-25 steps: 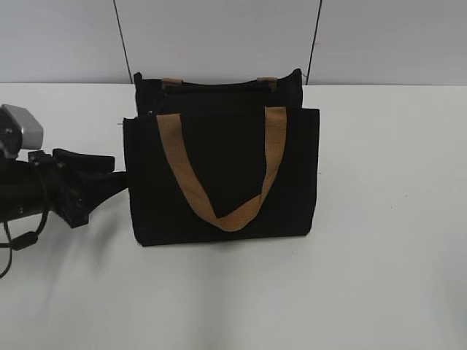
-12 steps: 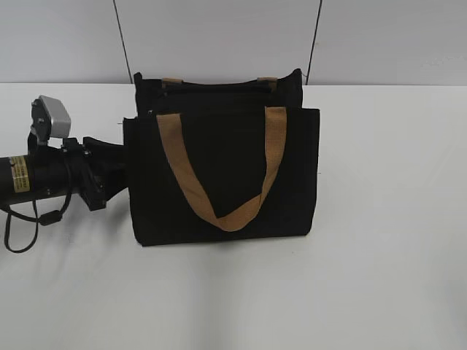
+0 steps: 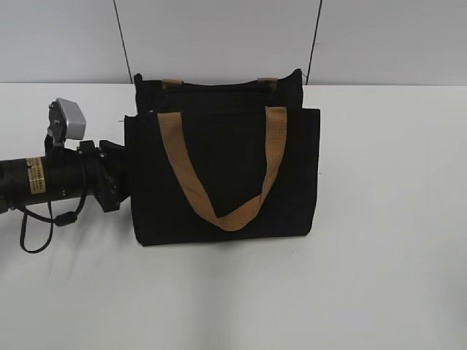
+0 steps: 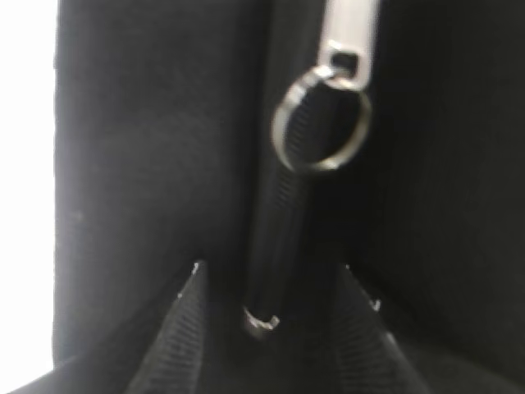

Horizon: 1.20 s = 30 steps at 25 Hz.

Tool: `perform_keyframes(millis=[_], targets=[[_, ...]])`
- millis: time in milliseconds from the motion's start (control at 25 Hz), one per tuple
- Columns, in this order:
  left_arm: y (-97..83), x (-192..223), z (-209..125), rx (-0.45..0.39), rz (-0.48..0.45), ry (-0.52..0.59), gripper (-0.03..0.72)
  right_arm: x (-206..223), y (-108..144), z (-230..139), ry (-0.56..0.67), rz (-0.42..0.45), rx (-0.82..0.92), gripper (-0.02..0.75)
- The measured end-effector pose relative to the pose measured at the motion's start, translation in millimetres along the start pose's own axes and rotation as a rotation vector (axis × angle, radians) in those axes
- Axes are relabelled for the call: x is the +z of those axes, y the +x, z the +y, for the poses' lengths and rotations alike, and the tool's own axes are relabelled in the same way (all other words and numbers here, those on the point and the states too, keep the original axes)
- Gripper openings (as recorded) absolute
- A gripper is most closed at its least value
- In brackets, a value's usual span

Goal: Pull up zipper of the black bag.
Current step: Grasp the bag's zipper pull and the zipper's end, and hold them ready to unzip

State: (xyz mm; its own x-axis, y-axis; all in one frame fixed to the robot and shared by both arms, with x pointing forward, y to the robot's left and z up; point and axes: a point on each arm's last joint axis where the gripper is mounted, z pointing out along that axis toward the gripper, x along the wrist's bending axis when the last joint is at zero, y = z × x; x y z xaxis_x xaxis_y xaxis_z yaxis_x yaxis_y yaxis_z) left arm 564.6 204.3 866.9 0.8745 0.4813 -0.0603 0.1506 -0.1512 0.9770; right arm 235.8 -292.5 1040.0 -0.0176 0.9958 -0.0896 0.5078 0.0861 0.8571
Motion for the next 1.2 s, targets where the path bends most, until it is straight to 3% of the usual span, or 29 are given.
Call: perform_keyframes(millis=[120,280,360,560,760,1040,1200], targets=[[1.1,5.1,4.1,0.012,0.002,-0.012,0.312,0.0,0.0,-0.1,0.001,0.0,0.0,0.589],[0.9,12.5,8.9,0.024,-0.002,-0.026,0.068,0.0,0.0,-0.1,0.001,0.0,0.0,0.589],[1.4,13.1,8.6,0.015,0.008,-0.002,0.011,0.0,0.0,0.0,0.0,0.0,0.0,0.589],[3.2,-3.8,34.0,0.083,0.099,0.089,-0.002,0.0,-0.5,-0.1,0.001,-0.005,-0.003,0.589],[4.6,-32.1,89.9,0.191,0.225,0.094,-0.004,0.0,-0.6,-0.1,0.002,-0.007,-0.004,0.589],[-11.6,-52.0,135.4,0.256,0.264,0.062,-0.004,-0.1,0.4,0.0,-0.001,0.014,0.0,0.589],[-17.8,-58.2,148.5,0.264,0.273,0.041,-0.005,-2.6,5.2,3.7,-0.038,0.107,0.013,0.589]])
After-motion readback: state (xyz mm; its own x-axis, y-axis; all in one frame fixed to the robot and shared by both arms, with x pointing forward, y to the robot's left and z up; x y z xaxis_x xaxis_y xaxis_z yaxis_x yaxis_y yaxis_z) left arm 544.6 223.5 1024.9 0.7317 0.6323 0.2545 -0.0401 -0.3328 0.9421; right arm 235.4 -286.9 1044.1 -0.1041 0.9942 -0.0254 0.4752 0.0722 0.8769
